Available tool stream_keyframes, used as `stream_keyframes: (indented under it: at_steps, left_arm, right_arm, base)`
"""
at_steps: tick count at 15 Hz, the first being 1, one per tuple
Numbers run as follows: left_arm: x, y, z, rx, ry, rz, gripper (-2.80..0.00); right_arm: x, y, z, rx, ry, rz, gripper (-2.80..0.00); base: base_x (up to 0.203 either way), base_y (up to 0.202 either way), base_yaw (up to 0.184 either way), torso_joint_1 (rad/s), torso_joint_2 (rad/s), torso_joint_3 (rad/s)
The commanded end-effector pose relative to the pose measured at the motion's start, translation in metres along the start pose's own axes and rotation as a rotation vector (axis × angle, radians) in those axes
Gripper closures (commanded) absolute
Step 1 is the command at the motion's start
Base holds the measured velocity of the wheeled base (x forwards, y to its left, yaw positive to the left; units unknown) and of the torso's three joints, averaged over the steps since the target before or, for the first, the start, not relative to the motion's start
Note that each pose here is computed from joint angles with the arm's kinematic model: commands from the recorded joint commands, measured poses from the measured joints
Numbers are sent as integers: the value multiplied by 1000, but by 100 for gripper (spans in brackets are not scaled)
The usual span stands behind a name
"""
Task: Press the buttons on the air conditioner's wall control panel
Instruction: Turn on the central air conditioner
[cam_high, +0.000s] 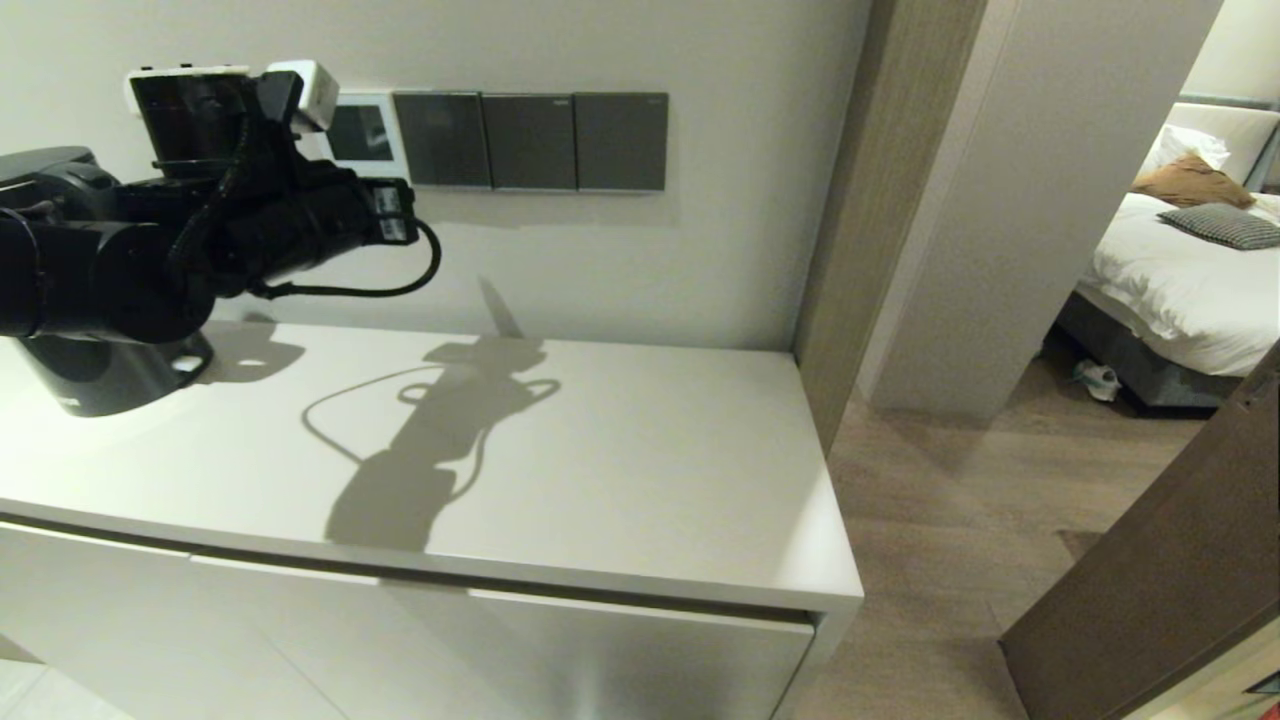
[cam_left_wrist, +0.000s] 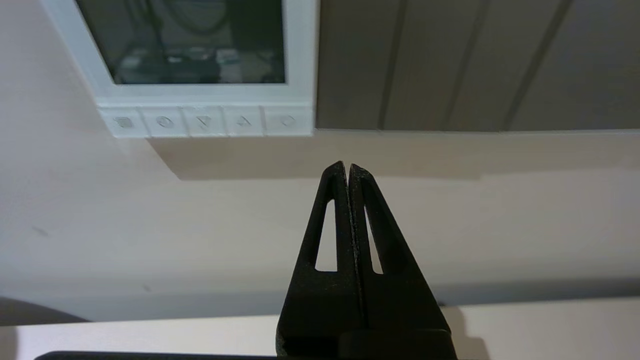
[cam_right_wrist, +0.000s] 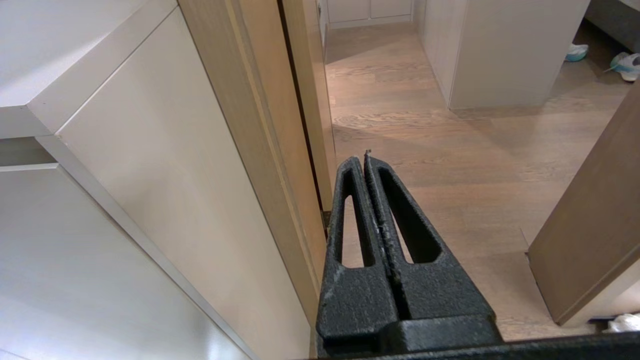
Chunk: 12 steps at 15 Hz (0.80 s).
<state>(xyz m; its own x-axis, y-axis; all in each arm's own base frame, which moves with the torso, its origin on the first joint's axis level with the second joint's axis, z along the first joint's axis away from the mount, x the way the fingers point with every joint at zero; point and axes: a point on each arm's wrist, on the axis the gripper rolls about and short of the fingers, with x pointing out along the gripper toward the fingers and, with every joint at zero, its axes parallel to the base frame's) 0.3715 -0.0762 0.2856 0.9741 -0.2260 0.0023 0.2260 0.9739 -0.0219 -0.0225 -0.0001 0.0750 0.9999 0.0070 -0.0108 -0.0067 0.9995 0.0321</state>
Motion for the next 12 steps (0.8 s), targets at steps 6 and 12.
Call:
stream_keyframes:
  at_steps: [6,12]
  left_arm:
    - [9,2,2,-1,-18,17,0]
    - [19,11,-3,-1,-15,43,0]
  right_arm:
    - [0,0,0,0,3,1,0]
    - [0,0,0,0,3,1,0]
  base:
    - [0,0,0,0,0,0]
    - [0,0,0,0,0,0]
